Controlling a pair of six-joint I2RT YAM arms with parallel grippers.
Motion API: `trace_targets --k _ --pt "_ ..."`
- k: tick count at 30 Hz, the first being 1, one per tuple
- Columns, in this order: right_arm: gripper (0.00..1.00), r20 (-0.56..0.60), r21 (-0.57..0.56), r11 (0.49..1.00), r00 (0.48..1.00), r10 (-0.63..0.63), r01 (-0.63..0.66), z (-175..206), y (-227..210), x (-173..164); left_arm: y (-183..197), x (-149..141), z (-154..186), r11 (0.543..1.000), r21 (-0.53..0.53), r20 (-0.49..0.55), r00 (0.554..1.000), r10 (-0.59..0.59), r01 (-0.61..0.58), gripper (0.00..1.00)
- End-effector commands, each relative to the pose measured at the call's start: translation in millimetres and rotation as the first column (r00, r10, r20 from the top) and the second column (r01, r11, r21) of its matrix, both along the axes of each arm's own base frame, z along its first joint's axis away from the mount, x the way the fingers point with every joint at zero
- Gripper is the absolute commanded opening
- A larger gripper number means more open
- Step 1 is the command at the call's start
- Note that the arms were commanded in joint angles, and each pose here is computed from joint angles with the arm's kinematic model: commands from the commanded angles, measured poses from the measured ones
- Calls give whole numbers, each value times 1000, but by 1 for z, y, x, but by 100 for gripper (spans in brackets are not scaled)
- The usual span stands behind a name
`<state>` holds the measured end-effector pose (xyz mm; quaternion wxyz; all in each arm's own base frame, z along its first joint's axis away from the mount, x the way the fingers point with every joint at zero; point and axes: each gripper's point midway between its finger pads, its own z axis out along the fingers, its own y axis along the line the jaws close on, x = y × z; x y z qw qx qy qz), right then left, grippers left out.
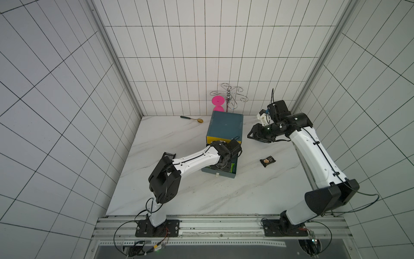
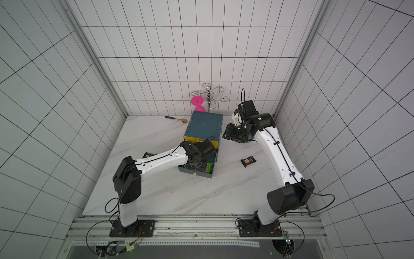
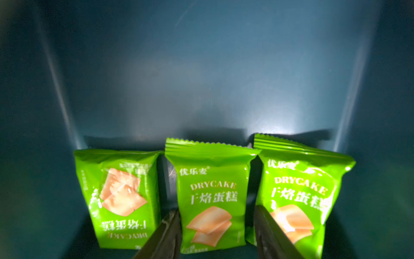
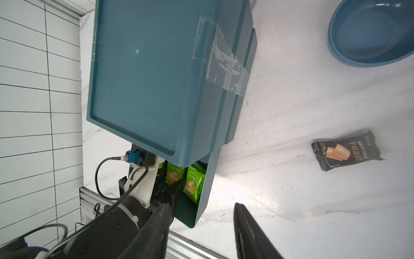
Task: Take the cookies out of the drawer
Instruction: Pick up the cookie from the drawer.
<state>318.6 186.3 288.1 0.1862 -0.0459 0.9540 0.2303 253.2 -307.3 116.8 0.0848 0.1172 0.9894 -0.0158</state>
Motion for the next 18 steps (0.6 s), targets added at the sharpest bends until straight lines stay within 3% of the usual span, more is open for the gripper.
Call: trace_targets --k 1,18 --pt "50 16 4 1000 1000 5 -5 1 -5 -4 0 15 -9 1000 3 39 999 30 -30 63" --pt "50 15 20 1000 1000 9 -9 0 -4 -4 1 19 -36 999 6 39 998 53 -54 62"
